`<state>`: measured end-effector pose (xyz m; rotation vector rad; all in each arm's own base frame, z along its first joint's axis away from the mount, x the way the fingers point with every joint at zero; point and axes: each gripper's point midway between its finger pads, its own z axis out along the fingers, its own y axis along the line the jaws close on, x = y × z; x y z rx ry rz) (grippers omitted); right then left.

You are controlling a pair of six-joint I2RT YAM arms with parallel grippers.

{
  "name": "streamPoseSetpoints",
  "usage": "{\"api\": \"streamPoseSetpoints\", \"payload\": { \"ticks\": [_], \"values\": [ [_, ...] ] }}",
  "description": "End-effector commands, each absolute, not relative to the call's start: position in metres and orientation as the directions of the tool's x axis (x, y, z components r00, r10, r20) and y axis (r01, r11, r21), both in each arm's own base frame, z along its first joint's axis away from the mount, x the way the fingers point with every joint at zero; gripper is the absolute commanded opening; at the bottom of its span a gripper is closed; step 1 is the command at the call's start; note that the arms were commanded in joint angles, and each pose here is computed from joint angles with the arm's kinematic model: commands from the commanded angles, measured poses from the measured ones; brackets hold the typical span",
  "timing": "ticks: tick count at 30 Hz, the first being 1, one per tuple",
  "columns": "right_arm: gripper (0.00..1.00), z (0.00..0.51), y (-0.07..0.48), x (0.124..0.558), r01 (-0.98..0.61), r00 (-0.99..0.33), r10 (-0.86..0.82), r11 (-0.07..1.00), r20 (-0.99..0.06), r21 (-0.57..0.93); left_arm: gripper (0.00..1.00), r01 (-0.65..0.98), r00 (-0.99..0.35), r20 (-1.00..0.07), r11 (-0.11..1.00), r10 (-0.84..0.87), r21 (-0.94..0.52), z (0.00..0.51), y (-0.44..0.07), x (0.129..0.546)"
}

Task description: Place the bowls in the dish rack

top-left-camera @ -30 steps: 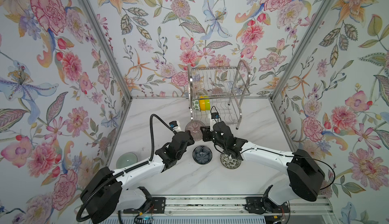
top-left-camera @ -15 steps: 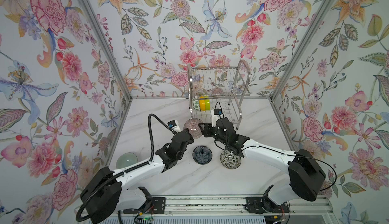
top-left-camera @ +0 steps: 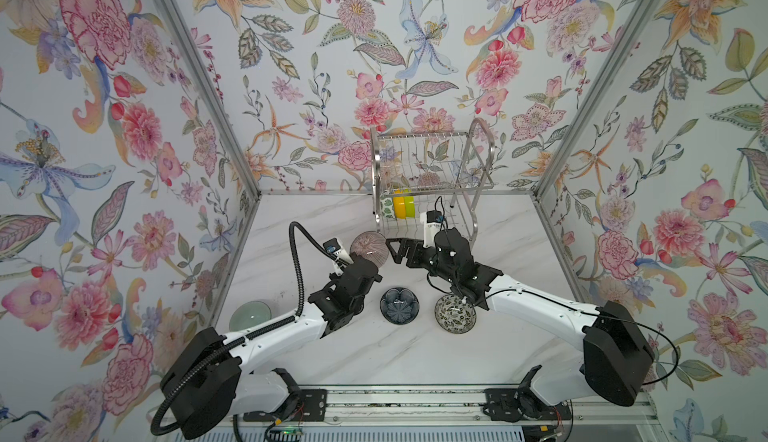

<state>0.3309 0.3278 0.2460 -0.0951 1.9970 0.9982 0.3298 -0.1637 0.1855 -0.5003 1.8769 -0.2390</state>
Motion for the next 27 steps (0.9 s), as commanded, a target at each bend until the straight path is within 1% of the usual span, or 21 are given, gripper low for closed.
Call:
{"api": "streamPoseSetpoints", "payload": {
  "ticks": [1, 4, 6, 10, 12, 14, 16, 18, 19, 20, 24, 27],
  "values": [
    [0.99, 0.261, 0.317, 0.326, -0.424, -0.61, 0.316, 0.644, -0.726, 0.637, 0.0, -0.283, -0.157, -0.887, 0.88, -0.435, -0.381, 0.217, -0.14, 0.325],
    [0.98, 0.26, 0.307, 0.329, -0.398, -0.627, 0.34, 0.633, -0.701, 0.664, 0.0, -0.312, -0.11, -0.91, 0.883, -0.399, -0.349, 0.225, -0.126, 0.322],
    [0.99, 0.258, 0.298, 0.335, -0.359, -0.645, 0.375, 0.621, -0.666, 0.697, 0.0, -0.33, -0.086, -0.93, 0.891, -0.358, -0.312, 0.231, -0.12, 0.321],
    [0.99, 0.246, 0.275, 0.352, -0.224, -0.679, 0.485, 0.579, -0.551, 0.784, 0.0, -0.371, -0.047, -0.973, 0.908, -0.227, -0.194, 0.249, -0.111, 0.322],
    [0.99, 0.236, 0.265, 0.357, -0.153, -0.687, 0.521, 0.577, -0.506, 0.802, 0.0, -0.369, -0.029, -0.984, 0.917, -0.175, -0.152, 0.258, -0.111, 0.323],
    [0.98, 0.225, 0.255, 0.362, -0.067, -0.696, 0.556, 0.58, -0.454, 0.812, 0.0, -0.361, -0.008, -0.989, 0.922, -0.149, -0.136, 0.263, -0.112, 0.323],
    [0.98, 0.217, 0.249, 0.364, 0.012, -0.7, 0.596, 0.56, -0.393, 0.828, 0.0, -0.35, 0.012, -0.99, 0.927, -0.138, -0.134, 0.265, -0.115, 0.324],
    [0.99, 0.215, 0.247, 0.363, 0.069, -0.695, 0.638, 0.519, -0.331, 0.852, 0.0, -0.33, 0.033, -0.991, 0.935, -0.127, -0.131, 0.264, -0.121, 0.325],
    [0.98, 0.216, 0.233, 0.371, 0.111, -0.663, 0.685, 0.489, -0.302, 0.865, 0.0, -0.319, 0.043, -0.992, 0.939, -0.12, -0.127, 0.263, -0.125, 0.325],
    [0.99, 0.217, 0.231, 0.372, 0.134, -0.65, 0.707, 0.467, -0.278, 0.874, 0.0, -0.308, 0.057, -0.991, 0.943, -0.118, -0.129, 0.264, -0.13, 0.325],
    [0.98, 0.23, 0.227, 0.372, 0.183, -0.62, 0.763, 0.366, -0.182, 0.913, 0.0, -0.263, 0.12, -0.986, 0.954, -0.114, -0.143, 0.267, -0.15, 0.324],
    [0.99, 0.243, 0.228, 0.372, 0.207, -0.606, 0.79, 0.267, -0.091, 0.941, 0.0, -0.232, 0.16, -0.982, 0.963, -0.104, -0.14, 0.268, -0.167, 0.324]
  ]
}}
